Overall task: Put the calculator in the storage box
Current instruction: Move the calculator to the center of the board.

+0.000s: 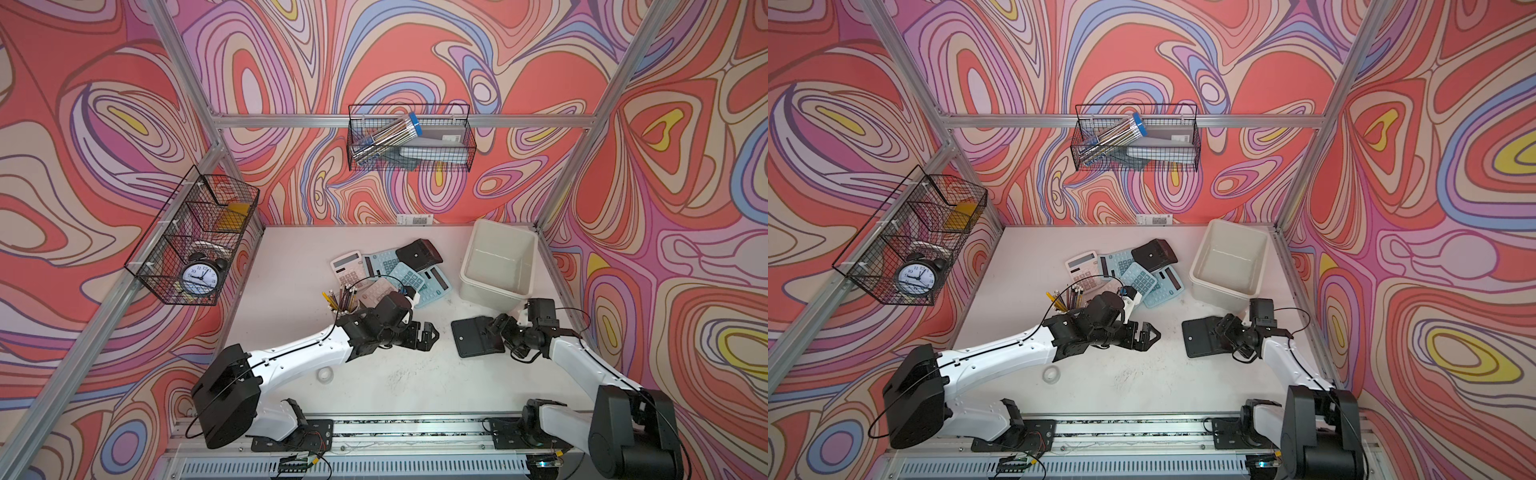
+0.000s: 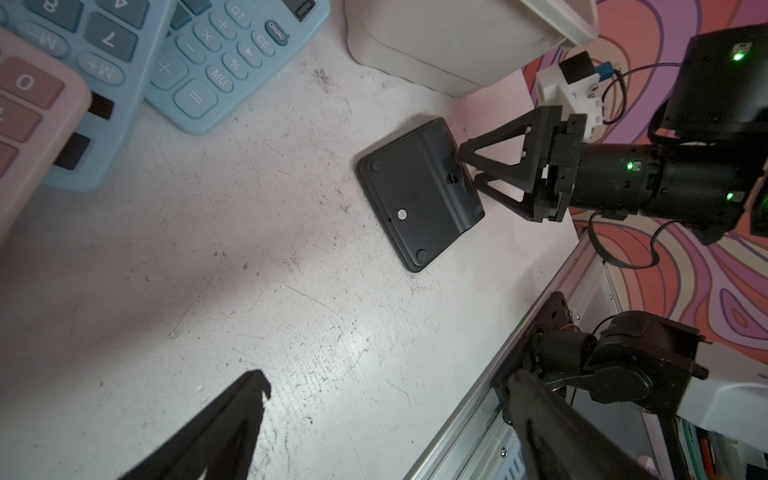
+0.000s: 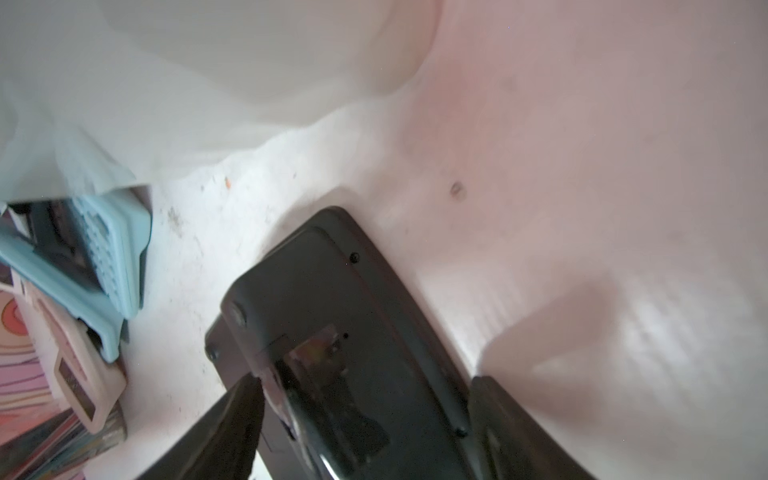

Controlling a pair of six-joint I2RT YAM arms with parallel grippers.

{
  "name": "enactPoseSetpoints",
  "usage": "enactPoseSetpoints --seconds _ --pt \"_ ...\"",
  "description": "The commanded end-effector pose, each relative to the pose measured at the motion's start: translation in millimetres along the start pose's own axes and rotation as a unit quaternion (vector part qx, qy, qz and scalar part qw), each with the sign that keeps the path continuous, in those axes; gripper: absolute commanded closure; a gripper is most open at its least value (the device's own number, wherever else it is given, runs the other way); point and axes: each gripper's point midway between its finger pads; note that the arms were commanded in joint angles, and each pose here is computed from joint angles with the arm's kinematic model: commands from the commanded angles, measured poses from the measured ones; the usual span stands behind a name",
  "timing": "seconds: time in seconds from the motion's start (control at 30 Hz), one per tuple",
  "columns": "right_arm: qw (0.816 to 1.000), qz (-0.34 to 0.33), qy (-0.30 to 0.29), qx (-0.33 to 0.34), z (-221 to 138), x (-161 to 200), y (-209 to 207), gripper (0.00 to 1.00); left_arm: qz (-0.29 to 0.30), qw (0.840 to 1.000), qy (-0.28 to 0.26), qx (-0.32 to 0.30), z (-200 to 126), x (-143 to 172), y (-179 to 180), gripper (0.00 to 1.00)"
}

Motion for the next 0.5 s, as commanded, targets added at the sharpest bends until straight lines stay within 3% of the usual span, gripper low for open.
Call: enactPoseSetpoints --seconds 0.0,0.2,0.47 --pt "0.998 -0.025 0.038 -0.045 2.5 32.8 28.0 0.21 -0.002 1.000 -0.008 0.000 0.5 -1.6 1.2 0.03" --pt "0.992 -0.064 0.075 -0.079 15.0 75.6 60.5 0.21 -0.009 1.000 0.005 -0.011 12.0 6.7 9.8 0.03" --pt "0.994 -0.098 0.034 -0.033 6.9 59.3 55.6 0.18 -0.016 0.999 0.012 -0.033 22.0 16.5 24.8 0.03"
Point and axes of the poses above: each gripper's point midway between its finger pads, its own z axis out along the fingers, its own y axis along the line the jaws close on, x = y × z, and after that the axes turned 5 degrees about z, right-handed
